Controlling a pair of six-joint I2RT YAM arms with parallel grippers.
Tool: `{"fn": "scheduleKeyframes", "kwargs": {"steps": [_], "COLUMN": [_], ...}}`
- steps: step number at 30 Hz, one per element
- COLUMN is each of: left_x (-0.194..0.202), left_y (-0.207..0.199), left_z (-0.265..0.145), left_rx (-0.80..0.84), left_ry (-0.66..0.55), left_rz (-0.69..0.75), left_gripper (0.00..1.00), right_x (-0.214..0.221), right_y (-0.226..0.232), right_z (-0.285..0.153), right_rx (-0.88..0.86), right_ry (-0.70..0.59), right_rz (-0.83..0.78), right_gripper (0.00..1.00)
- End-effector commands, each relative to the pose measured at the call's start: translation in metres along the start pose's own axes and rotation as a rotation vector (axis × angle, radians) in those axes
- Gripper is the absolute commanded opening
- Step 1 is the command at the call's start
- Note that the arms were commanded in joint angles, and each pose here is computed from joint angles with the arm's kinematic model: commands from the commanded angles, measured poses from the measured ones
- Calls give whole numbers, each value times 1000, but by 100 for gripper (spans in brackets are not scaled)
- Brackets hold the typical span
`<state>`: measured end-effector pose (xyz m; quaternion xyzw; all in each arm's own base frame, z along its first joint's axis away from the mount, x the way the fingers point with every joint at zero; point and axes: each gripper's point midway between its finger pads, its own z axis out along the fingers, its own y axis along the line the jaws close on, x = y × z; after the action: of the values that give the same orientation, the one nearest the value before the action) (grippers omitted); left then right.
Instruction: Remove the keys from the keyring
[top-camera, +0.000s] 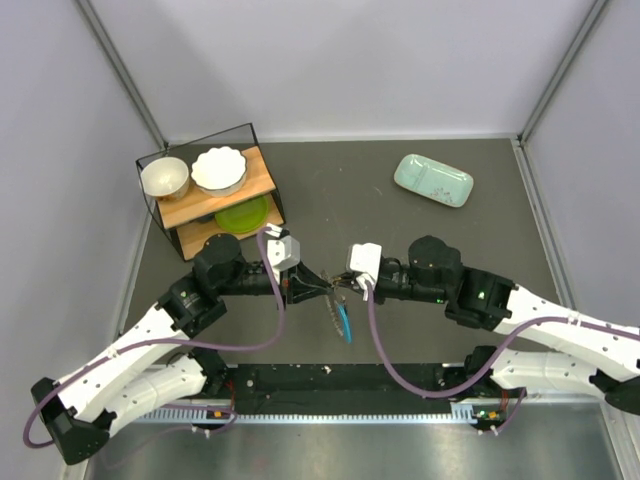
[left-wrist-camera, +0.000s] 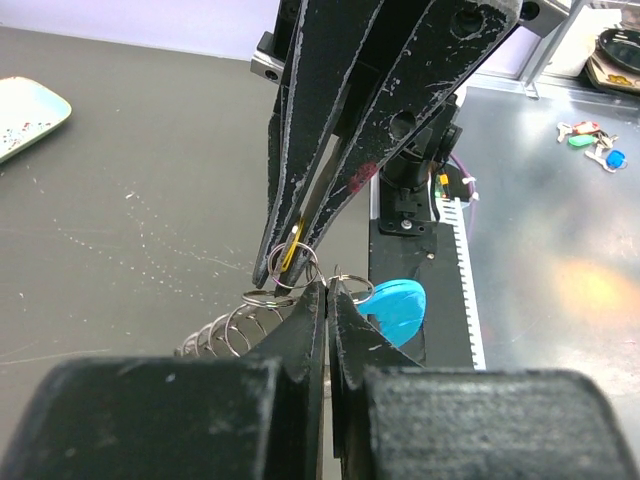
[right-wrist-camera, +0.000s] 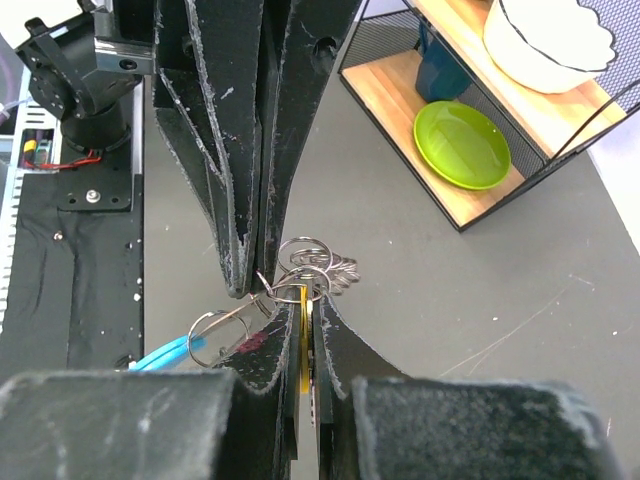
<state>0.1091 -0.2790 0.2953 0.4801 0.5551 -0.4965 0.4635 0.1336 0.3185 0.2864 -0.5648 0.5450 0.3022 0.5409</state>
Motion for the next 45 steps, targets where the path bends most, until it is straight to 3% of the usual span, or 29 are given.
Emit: {"fn": "scheduleKeyframes", "kwargs": {"steps": [1, 21, 29, 40, 43, 45], "left_x": [-34, -39, -60, -74, -73, -71], "left_y": [-29, -35, -4, 2, 6, 5], "left_z": [-6, -10, -22, -29, -31, -31], "left_rx": [125, 129, -106, -176, -201, -198], "left_ry": [-78, -106, -210, -299, -321, -320], "left_rz": [86, 105, 150, 109, 109, 116], "left_gripper": [0, 0, 0, 0, 0, 0], "right_x": [-16, 2, 12, -3, -10, -14], "right_y": [-26, -33, -25, -16, -16, -18], "right_z": [2, 7, 8, 11, 6, -1], "right_rx": [117, 125, 110, 69, 70, 86], "right_ry": [-27, 3, 5, -102, -125, -144], "right_rz": [-15, 51, 93, 127, 132, 129], "right_gripper": [0, 0, 0, 0, 18, 24]}}
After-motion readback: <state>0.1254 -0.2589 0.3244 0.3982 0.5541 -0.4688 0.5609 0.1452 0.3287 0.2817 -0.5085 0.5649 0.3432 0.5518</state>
